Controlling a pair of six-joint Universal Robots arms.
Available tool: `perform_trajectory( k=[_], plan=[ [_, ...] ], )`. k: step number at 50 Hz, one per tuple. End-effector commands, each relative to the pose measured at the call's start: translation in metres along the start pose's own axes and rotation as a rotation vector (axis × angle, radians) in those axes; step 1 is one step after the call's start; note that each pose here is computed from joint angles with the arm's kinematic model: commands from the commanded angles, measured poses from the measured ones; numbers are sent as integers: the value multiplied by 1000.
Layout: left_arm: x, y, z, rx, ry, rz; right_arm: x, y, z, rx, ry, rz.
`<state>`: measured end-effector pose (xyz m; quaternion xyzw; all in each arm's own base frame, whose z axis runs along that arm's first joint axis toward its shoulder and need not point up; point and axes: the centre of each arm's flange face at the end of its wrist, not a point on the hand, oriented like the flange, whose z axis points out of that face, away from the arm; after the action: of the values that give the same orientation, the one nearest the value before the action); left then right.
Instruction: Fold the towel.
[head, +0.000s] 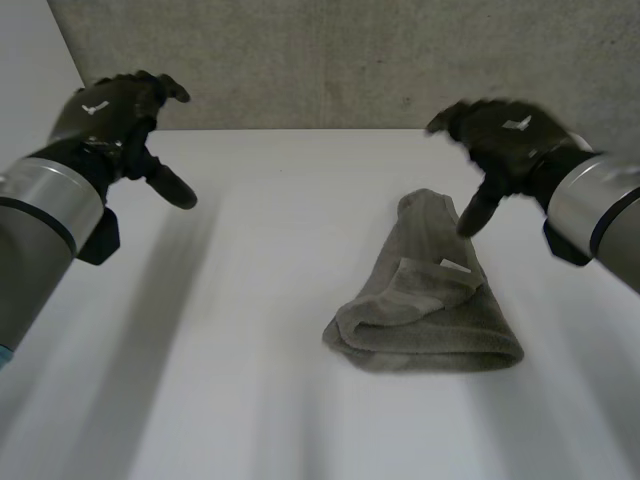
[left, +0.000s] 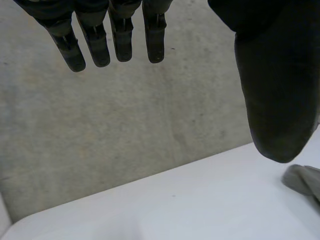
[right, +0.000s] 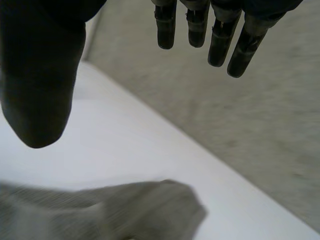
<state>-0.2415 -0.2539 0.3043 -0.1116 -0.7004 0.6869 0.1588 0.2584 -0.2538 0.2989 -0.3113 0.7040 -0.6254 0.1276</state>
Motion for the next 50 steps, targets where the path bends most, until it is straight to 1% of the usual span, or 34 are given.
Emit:
perform_trajectory(
  k=[1, 2, 3, 4, 5, 8, 10, 13, 17, 19, 24, 26, 27, 28, 29, 30, 31, 32, 33, 34, 35, 37, 44, 50],
  plan=[
    [7, 30, 10, -64, 82, -1, -47, 28, 3, -101, -194, -85],
    [10, 38, 12, -90, 97, -3, -58, 35, 3, -118, -230, -93],
    [12, 47, 14, -113, 106, -4, -58, 35, 3, -118, -230, -93],
    [12, 47, 14, -113, 106, -4, -67, 41, 5, -137, -258, -96],
    [14, 57, 16, -141, 111, -4, -75, 50, 6, -161, -284, -93],
    [23, 73, 18, -186, 139, -4, -82, 61, 9, -191, -308, -90],
    [25, 82, 20, -210, 145, -4, -90, 82, 18, -242, -334, -84],
    [27, 96, 24, -247, 150, -5, -102, 95, 23, -261, -362, -89],
    [32, 106, 25, -267, 164, -2, -105, 103, 29, -258, -363, -92],
    [44, 111, 24, -274, 198, 2, -104, 104, 31, -254, -354, -93],
    [58, 116, 23, -275, 238, 22, -101, 103, 29, -258, -328, -97],
    [62, 118, 23, -276, 251, 38, -88, 90, 21, -231, -286, -98],
    [67, 121, 22, -275, 268, 53, -88, 90, 21, -231, -285, -98],
    [67, 121, 22, -275, 268, 53, -71, 82, 17, -212, -238, -91],
    [74, 124, 21, -275, 288, 71, -52, 77, 14, -201, -190, -79],
    [81, 128, 19, -276, 310, 94, -52, 77, 14, -200, -190, -79],
    [82, 128, 19, -276, 311, 94, -35, 72, 10, -190, -144, -69],
    [89, 133, 17, -279, 333, 111, -35, 72, 10, -190, -143, -69],
    [89, 133, 17, -279, 334, 111, -22, 68, 7, -173, -108, -65],
    [96, 138, 14, -284, 357, 130, -11, 65, 4, -160, -81, -64],
    [103, 143, 12, -289, 377, 147, -11, 65, 4, -160, -81, -64],
    [109, 149, 10, -297, 396, 164, 6, 64, 0, -144, -43, -67],
    [129, 164, 2, -313, 456, 207, 33, 80, -4, -196, 27, -61],
    [140, 177, -3, -327, 487, 257, 40, 92, -7, -228, 27, -45]
  ],
)
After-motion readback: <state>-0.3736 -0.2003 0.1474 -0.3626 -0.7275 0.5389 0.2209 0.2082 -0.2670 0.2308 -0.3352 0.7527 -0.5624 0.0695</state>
